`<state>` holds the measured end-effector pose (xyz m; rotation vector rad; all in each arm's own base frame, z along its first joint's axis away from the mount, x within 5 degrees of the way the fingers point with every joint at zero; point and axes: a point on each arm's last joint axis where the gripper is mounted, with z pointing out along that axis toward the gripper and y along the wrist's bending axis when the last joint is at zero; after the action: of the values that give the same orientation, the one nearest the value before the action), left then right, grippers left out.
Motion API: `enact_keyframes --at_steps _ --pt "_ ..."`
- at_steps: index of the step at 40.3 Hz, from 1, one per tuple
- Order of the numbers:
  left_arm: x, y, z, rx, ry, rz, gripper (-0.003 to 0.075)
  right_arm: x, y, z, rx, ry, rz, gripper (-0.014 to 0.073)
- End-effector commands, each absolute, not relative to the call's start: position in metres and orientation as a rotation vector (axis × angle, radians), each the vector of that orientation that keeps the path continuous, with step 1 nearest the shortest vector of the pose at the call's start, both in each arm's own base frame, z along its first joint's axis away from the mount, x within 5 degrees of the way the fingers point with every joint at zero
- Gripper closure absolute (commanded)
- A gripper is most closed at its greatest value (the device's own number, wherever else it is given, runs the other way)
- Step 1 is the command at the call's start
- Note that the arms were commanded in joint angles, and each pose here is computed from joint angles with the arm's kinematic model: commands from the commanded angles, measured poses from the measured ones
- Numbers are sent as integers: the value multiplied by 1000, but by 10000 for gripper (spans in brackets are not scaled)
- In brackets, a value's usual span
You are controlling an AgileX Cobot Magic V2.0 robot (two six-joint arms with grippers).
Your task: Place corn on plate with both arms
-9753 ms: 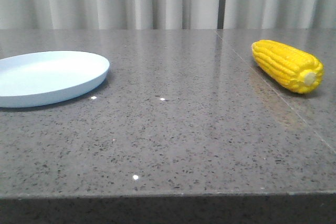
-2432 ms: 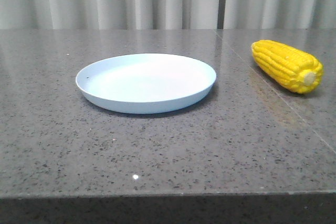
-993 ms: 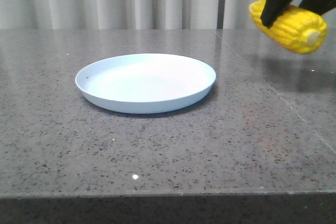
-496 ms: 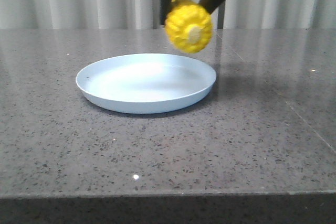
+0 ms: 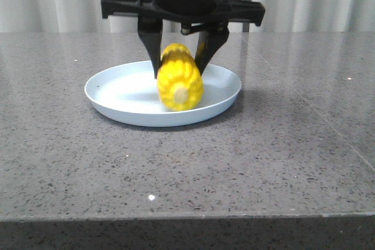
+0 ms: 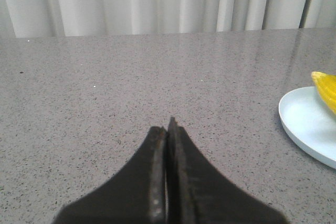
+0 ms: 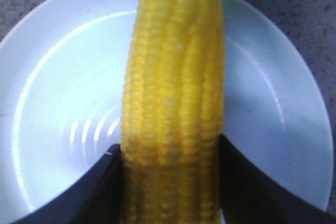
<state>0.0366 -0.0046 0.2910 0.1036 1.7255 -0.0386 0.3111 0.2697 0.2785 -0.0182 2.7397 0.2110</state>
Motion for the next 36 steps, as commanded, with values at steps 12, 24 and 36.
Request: enact_keyframes --at_steps 12,24,36 --pt "37 -4 306 93 1633 -41 741 302 251 341 -22 2566 270 67" --pt "37 -4 306 93 1633 -41 741 309 187 388 -58 2493 397 68" --pt "37 -4 306 93 1633 -41 741 316 102 396 22 2531 351 419"
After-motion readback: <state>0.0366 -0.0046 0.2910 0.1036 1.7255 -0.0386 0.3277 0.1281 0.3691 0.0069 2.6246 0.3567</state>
